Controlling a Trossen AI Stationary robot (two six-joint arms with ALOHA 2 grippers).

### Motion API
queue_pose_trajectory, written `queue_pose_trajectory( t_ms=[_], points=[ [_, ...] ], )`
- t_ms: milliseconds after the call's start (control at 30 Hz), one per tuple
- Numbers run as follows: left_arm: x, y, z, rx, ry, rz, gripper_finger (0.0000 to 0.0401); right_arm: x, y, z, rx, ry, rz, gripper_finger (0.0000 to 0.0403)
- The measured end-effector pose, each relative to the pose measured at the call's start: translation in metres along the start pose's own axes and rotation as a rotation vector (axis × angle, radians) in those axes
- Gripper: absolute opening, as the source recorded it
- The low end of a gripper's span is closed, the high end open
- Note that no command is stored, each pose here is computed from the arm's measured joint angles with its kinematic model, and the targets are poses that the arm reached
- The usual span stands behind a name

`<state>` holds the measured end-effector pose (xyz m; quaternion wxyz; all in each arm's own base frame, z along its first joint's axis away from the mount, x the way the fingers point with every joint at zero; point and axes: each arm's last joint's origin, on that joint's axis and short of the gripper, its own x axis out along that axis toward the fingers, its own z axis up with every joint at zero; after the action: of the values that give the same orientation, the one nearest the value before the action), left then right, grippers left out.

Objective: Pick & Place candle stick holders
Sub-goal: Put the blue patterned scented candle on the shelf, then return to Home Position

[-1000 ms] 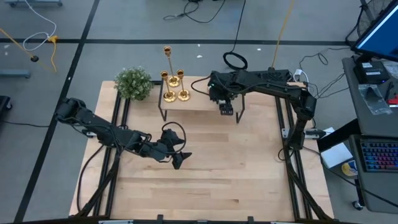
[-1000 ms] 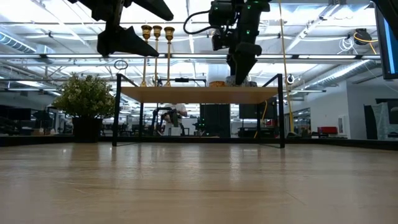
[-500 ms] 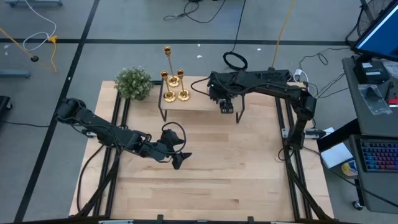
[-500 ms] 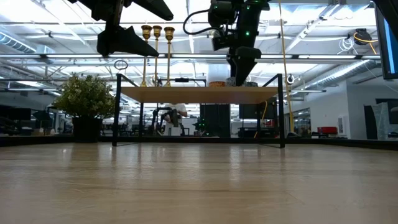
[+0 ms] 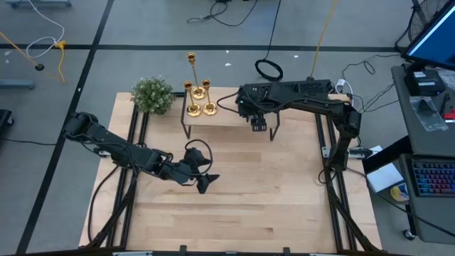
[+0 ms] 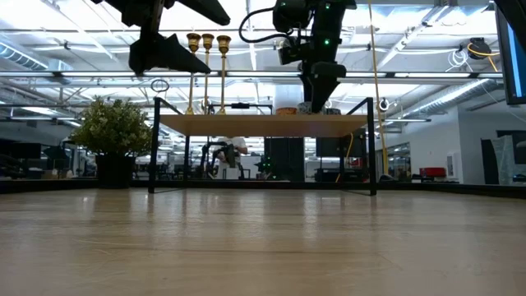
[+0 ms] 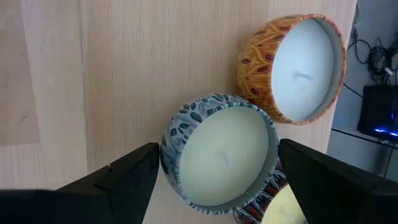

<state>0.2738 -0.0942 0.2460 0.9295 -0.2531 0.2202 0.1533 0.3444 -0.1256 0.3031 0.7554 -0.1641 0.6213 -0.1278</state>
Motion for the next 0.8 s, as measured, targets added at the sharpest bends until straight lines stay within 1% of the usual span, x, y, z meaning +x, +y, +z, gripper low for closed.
queue_pose_trajectory(
  t_ms=[167, 367, 500, 667, 767, 800],
  points=[
    [0.0, -0.003, 0.003, 0.02, -0.027, -0.026, 0.0365, -0.008, 0.002, -0.001, -0.003, -0.021, -0.005, 0.0322],
    [0.0, -0.003, 0.003, 0.031, -0.03, -0.029, 0.0365, -0.016, 0.003, -0.003, -0.014, -0.026, -0.034, 0.0322],
    [0.0, -0.003, 0.003, 0.03, -0.03, -0.029, 0.0365, -0.028, 0.006, -0.006, -0.024, -0.045, -0.035, 0.0322],
    [0.0, -0.003, 0.003, 0.056, -0.031, -0.029, 0.0365, -0.056, 0.016, -0.01, -0.044, -0.111, -0.043, 0.0322],
    [0.0, -0.003, 0.003, 0.057, -0.031, -0.029, 0.0365, -0.083, 0.027, -0.019, -0.058, -0.167, -0.04, 0.0322],
    [0.0, -0.003, 0.003, 0.049, -0.031, -0.029, 0.0365, -0.091, 0.031, -0.021, -0.042, -0.191, -0.039, 0.0322]
  ],
)
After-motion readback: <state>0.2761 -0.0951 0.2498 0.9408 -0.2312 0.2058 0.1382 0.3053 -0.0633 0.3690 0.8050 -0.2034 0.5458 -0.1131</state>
